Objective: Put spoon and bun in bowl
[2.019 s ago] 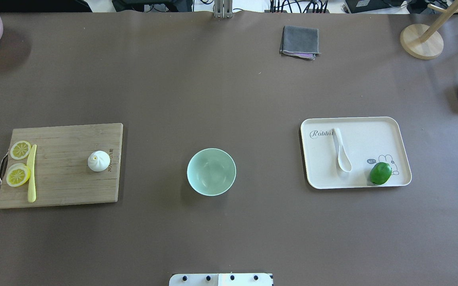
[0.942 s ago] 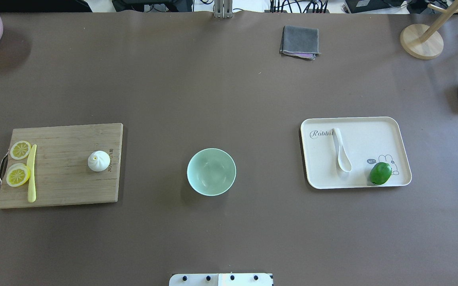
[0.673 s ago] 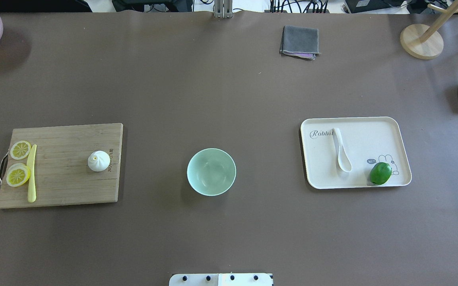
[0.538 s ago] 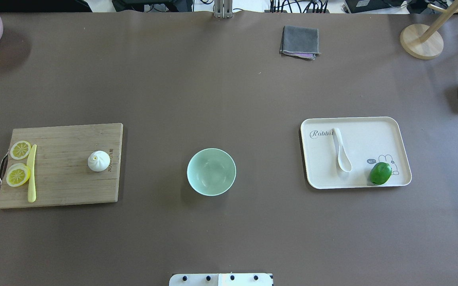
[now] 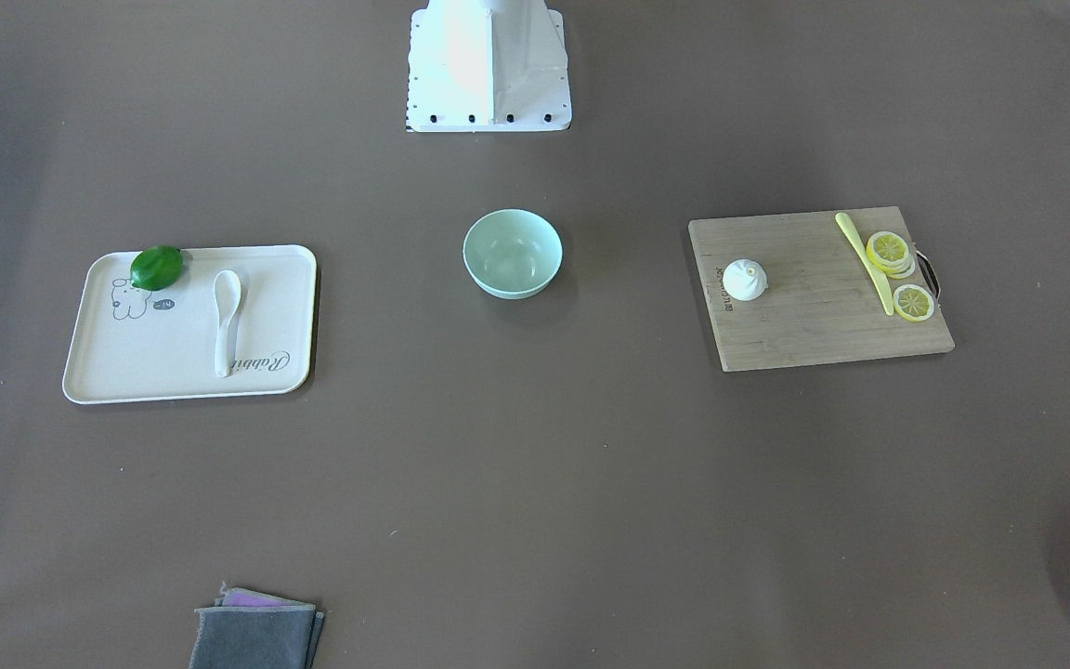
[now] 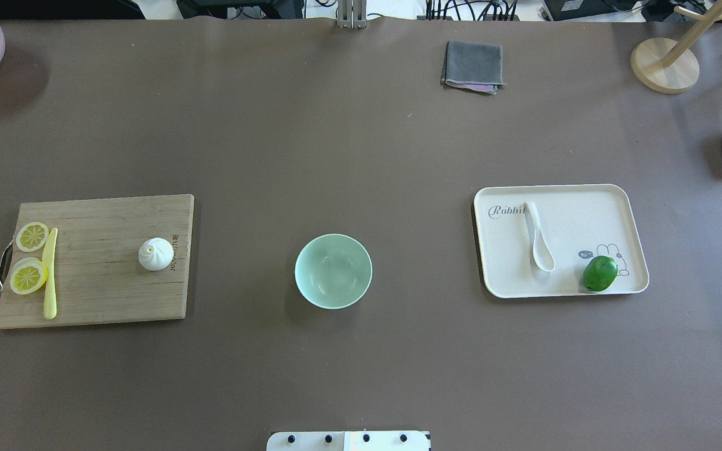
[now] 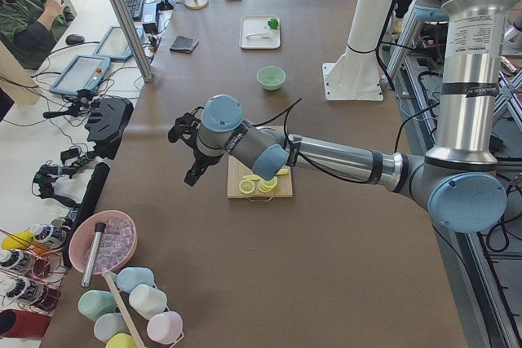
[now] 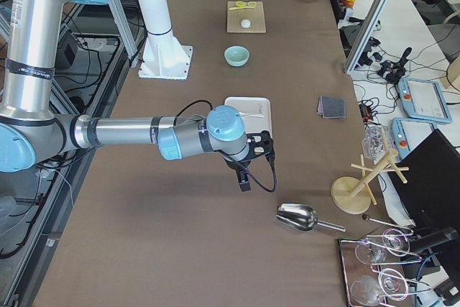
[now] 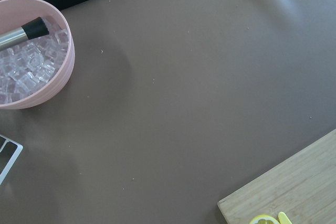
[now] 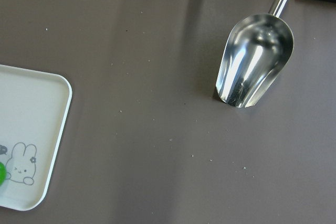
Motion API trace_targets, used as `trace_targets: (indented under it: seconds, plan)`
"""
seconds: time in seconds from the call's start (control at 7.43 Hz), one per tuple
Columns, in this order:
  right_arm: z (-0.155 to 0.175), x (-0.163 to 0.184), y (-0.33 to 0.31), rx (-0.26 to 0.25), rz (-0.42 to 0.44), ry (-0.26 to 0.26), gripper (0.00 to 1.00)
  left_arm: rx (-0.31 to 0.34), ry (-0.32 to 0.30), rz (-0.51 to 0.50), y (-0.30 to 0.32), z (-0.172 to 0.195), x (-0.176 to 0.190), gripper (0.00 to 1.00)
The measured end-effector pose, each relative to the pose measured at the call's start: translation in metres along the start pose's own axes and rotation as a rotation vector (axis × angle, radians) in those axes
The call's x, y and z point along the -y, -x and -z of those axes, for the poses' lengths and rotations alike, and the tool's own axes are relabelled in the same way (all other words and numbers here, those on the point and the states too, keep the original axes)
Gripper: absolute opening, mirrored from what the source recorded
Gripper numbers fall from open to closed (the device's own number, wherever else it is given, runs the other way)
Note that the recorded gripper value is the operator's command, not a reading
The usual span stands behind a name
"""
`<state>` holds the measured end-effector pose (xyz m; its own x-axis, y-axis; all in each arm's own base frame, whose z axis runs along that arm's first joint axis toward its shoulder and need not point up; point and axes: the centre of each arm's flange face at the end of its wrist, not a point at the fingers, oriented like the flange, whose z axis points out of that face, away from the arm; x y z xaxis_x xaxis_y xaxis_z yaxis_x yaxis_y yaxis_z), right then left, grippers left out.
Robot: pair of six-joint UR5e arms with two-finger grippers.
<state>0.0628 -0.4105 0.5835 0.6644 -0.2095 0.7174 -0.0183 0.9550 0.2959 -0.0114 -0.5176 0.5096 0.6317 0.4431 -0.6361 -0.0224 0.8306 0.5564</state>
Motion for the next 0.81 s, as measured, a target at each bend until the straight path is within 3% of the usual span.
trace_targets:
  seconds: [0.27,0.54,0.81]
  plan:
    - [-0.013,0.022,0.024,0.008,-0.054,0.000,1.00,-0.037,0.022,-0.038,-0.026,-0.026,0.014,0.98]
    - [-0.037,0.053,0.066,0.009,-0.113,0.027,1.00,-0.049,0.035,-0.002,-0.033,-0.036,0.017,0.98]
    - [-0.074,0.078,0.120,-0.031,-0.162,0.055,1.00,-0.050,0.038,0.023,-0.034,-0.037,0.017,0.98]
